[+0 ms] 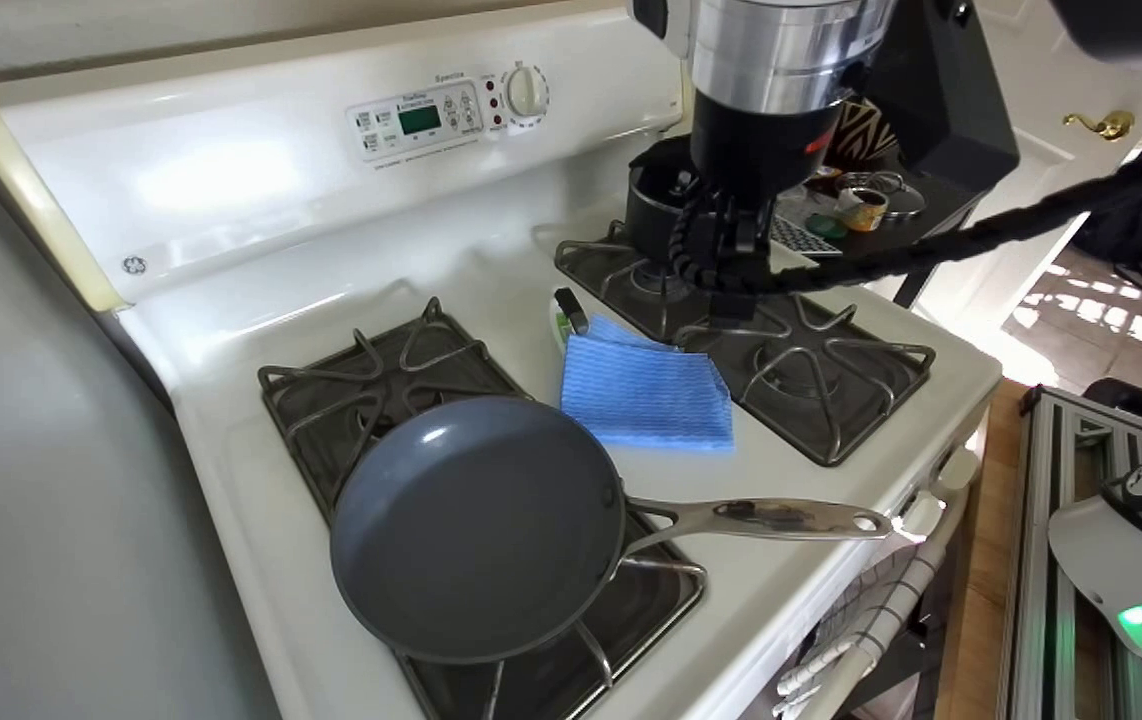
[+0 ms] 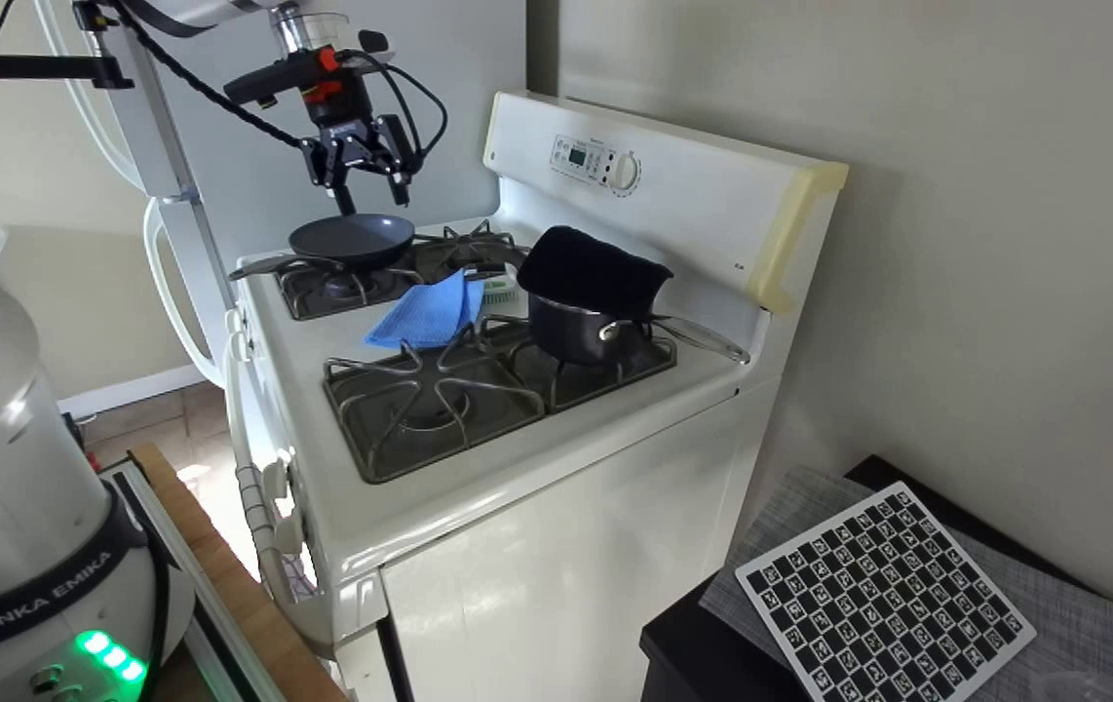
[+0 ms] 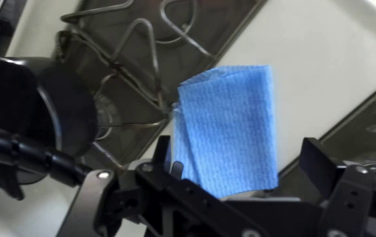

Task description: Move the pan and clean the pan handle

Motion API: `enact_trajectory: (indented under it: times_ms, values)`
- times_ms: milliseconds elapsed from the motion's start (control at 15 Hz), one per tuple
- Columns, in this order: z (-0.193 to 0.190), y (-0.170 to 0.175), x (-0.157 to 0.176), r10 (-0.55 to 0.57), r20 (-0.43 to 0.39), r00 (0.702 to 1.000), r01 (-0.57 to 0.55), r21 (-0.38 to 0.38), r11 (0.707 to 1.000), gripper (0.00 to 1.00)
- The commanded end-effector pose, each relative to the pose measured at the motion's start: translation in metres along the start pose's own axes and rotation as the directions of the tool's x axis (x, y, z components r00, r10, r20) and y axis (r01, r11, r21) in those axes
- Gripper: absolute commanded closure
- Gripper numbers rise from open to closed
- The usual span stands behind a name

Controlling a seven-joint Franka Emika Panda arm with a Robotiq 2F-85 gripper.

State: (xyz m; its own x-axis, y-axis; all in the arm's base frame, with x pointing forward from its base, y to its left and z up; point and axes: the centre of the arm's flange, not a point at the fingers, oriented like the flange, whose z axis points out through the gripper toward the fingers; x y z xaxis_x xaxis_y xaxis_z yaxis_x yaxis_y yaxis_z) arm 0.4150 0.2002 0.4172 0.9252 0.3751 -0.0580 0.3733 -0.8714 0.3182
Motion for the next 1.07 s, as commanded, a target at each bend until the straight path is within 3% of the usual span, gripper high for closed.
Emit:
enact_trajectory:
  times_ms: [0, 467, 1000]
  values:
    - [0.026, 0.035, -0.02, 0.002, -0.108, 0.994, -0.012, -0.091, 0.996, 0.0]
    - [0.082, 0.051, -0.029, 0.097, -0.199, 0.975, -0.096, 0.011, 0.995, 0.0]
    - [0.122, 0.037, -0.024, 0.15, -0.201, 0.968, -0.132, 0.101, 0.986, 0.0]
